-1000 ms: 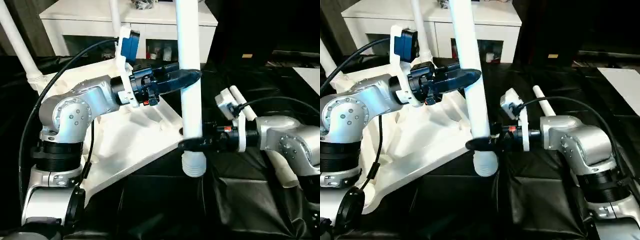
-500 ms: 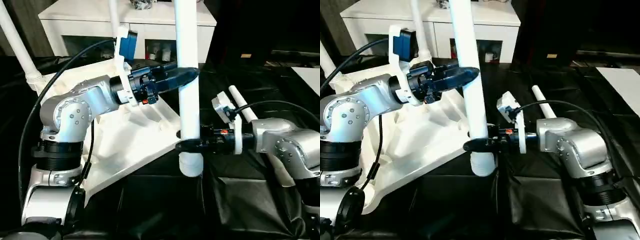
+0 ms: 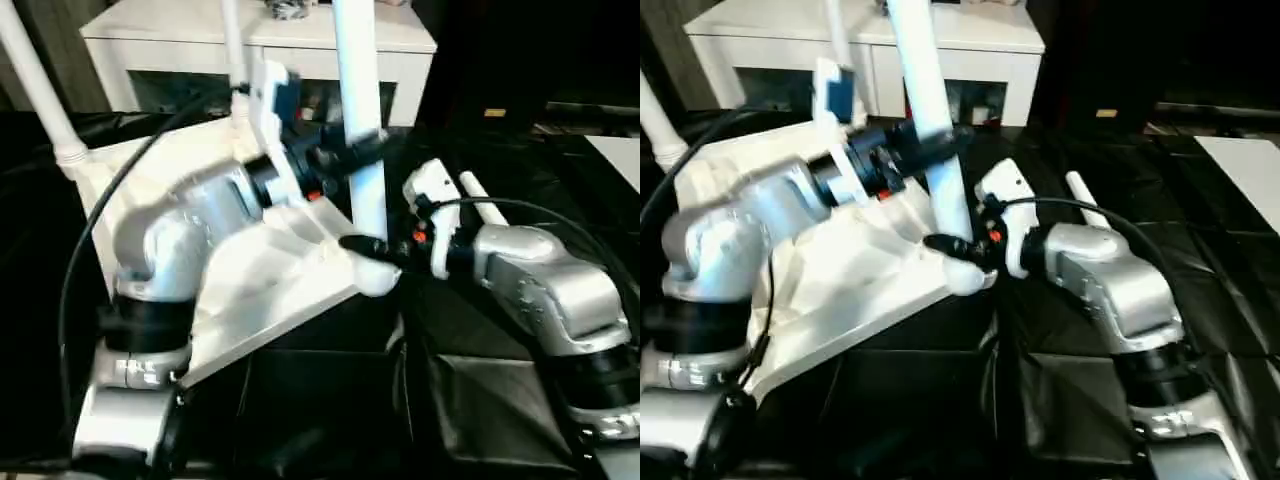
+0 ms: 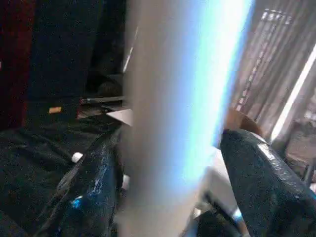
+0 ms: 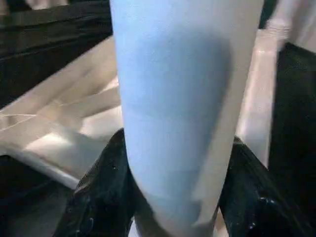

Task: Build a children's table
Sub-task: Pick table leg

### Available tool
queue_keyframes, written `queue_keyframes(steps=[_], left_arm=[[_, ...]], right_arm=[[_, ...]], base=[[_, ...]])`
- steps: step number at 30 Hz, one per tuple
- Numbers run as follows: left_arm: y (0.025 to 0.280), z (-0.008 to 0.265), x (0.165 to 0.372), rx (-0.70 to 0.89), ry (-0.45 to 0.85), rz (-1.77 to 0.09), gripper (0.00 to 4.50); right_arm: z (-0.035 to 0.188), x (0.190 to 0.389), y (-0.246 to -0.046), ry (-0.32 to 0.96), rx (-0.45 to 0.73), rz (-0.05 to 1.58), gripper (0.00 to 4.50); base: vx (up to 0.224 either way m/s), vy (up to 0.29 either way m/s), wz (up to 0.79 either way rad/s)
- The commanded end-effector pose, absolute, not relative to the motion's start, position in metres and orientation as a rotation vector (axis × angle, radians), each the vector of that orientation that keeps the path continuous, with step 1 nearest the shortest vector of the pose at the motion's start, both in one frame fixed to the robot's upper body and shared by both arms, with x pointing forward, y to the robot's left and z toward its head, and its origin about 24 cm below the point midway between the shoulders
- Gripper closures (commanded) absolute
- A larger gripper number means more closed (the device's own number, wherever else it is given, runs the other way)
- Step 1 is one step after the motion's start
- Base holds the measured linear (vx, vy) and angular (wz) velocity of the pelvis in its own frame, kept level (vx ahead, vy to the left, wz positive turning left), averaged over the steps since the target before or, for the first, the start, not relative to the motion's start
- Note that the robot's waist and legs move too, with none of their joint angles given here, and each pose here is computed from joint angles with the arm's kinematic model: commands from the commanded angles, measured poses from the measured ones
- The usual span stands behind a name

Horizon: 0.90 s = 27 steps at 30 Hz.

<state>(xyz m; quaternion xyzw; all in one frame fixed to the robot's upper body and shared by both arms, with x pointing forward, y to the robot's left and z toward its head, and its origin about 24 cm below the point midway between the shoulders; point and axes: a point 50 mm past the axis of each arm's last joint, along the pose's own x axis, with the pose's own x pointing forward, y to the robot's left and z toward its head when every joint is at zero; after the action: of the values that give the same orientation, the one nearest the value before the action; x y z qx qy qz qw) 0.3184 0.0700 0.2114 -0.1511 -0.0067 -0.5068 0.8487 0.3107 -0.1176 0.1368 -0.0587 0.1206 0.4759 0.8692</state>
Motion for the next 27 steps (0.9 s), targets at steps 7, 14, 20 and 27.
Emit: queue_keyframes(steps=[7,14,20,27], left_arm=[[0.082,0.211,0.333,-0.335,-0.002,-0.875,1.61],[0.084,0.215,0.331,-0.391,-0.010,-0.898,2.31],[0.081,0.216,0.330,-0.391,0.006,-0.927,2.65],[0.078,0.222,0.331,-0.366,0.024,-0.951,2.74]], right_arm=[[0.143,0.318,-0.115,0.217,-0.157,0.945,2.64],[0.140,0.318,-0.114,0.226,-0.179,0.959,2.64],[0.147,0.317,-0.112,0.184,-0.154,0.997,2.08],[0.155,0.320,-0.126,0.212,-0.021,1.034,1.61]], base=[[0.000,0.000,0.00],[0.000,0.000,0.00],[0.000,0.000,0.00],[0.000,0.000,0.00]])
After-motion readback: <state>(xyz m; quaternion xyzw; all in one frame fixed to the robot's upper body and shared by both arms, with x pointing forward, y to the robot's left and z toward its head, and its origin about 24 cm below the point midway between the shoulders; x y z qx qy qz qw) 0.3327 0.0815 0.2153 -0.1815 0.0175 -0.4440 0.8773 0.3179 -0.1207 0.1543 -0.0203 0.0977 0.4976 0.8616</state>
